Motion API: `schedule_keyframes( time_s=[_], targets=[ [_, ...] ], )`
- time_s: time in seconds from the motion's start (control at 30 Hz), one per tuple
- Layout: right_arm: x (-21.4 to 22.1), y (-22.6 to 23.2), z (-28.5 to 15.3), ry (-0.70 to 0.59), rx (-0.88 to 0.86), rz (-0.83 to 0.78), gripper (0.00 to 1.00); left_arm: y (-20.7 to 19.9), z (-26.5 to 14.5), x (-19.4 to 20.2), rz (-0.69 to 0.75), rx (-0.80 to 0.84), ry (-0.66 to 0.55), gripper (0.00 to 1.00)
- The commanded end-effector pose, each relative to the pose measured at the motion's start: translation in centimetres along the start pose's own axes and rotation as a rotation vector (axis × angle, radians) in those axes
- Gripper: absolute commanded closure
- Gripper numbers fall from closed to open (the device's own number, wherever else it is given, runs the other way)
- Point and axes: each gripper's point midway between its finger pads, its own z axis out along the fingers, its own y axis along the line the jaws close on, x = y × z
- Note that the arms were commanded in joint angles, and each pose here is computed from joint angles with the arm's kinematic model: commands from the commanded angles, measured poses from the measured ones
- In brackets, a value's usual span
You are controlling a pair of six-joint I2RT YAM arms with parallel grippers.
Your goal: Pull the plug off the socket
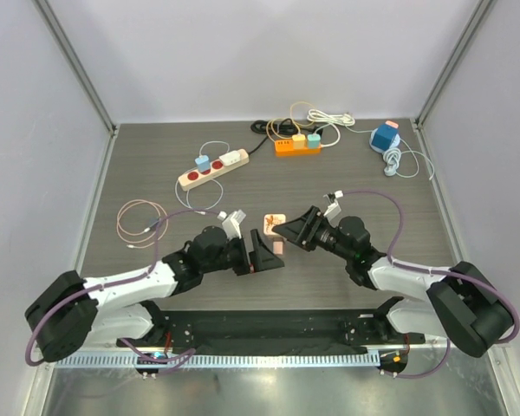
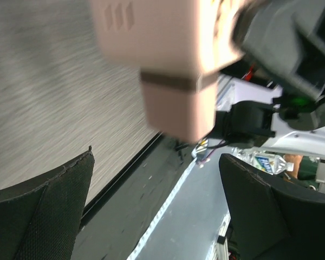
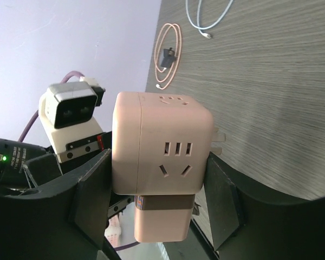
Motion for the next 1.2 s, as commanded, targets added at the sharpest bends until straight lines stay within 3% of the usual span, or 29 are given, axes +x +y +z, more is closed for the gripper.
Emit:
schedule_keyframes(
  time_s=[0.0, 0.2, 0.37, 0.4, 0.5, 0.77, 0.83, 0.87, 0.9, 1.17],
  targets=[
    [-1.2, 3.8, -0.6, -0.049, -0.129, -0.025, 0.99, -5.9, 0.7, -3.4, 0.045, 0.174, -0.109, 0.03],
    [-0.7, 3.7, -1.4, -0.051, -0.142, -0.005, 0.99, -6.9, 1.1, -4.7, 0.03, 0.216, -0.162, 0.05],
    [-0.6, 4.1, -1.8, -0.055, -0.167, 0.005, 0.99, -7.6, 2.5, -4.0, -0.02, 0.269, -0.102, 0.13],
    [-0.7, 4.1, -1.8, -0.057, -0.168, 0.009, 0.99, -8.1, 2.5, -4.1, -0.029, 0.305, -0.108, 0.22],
    [-0.8, 4.6, -1.9, -0.065, -0.186, 0.013, 0.99, -8.0, 3.1, -3.8, -0.061, 0.328, -0.092, 0.33],
    [-0.9, 4.4, -2.2, -0.084, -0.185, 0.015, 0.99, -8.2, 3.4, -3.6, -0.073, 0.346, -0.077, 0.49],
    [-1.2, 4.3, -2.4, -0.104, -0.182, 0.017, 0.99, -8.1, 3.3, -3.7, -0.069, 0.341, -0.082, 0.6],
    [-1.3, 4.3, -2.4, -0.111, -0.181, 0.019, 0.99, -8.1, 3.3, -3.6, -0.067, 0.34, -0.08, 0.71],
    [-1.4, 4.3, -2.4, -0.119, -0.18, 0.024, 0.99, -7.7, 3.4, -3.5, -0.074, 0.321, -0.078, 1.0],
    [-3.5, 4.4, -2.4, -0.232, -0.174, 0.06, 0.99, -7.0, 3.3, -2.8, -0.076, 0.312, -0.061, 1.0]
  ],
)
